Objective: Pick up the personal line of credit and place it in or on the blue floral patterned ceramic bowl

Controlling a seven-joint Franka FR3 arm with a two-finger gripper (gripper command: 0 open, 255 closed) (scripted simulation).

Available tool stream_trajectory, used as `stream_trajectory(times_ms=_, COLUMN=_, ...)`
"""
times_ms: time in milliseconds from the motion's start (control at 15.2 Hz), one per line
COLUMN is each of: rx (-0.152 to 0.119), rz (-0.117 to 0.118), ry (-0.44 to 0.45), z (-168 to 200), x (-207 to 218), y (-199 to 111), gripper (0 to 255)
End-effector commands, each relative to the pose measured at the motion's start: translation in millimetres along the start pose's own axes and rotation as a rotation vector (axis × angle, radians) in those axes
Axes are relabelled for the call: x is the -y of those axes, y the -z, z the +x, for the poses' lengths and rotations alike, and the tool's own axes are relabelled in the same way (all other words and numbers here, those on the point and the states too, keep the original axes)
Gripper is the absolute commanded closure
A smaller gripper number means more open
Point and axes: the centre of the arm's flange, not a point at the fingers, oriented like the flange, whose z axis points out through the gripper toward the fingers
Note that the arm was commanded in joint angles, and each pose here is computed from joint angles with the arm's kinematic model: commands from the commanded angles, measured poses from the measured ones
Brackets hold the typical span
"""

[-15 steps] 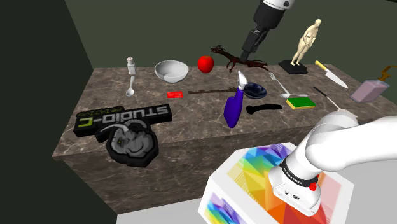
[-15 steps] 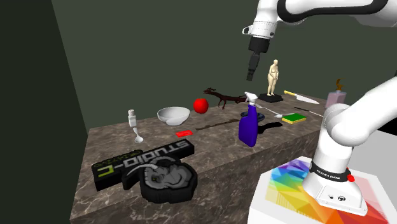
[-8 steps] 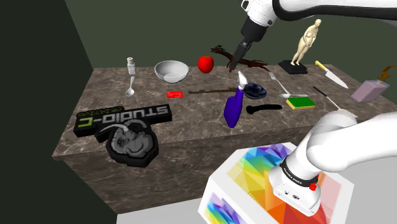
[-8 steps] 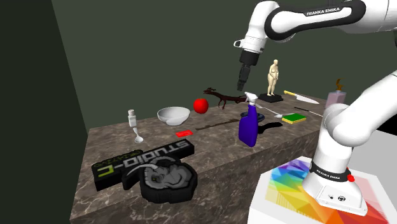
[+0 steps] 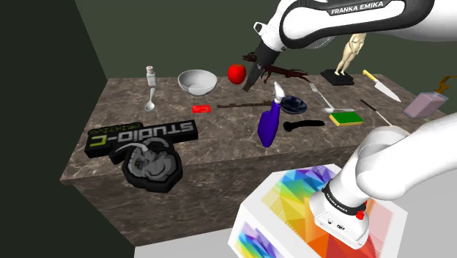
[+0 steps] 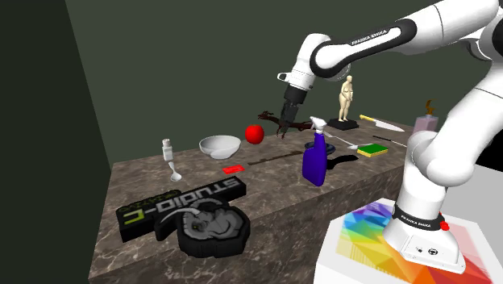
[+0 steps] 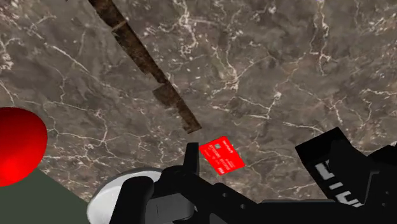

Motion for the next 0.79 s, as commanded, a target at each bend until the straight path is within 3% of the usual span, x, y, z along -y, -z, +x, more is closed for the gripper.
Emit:
stream_trajectory(times_ms=0, rx=-0.027, rz=0.017, ry=0.048, z=9, x=-11, y=-23, gripper=0)
stream_trajectory(times_ms=726, rx=-0.163, rz=0.128, ry=0.298, z=75, x=-38, y=-145, gripper=0)
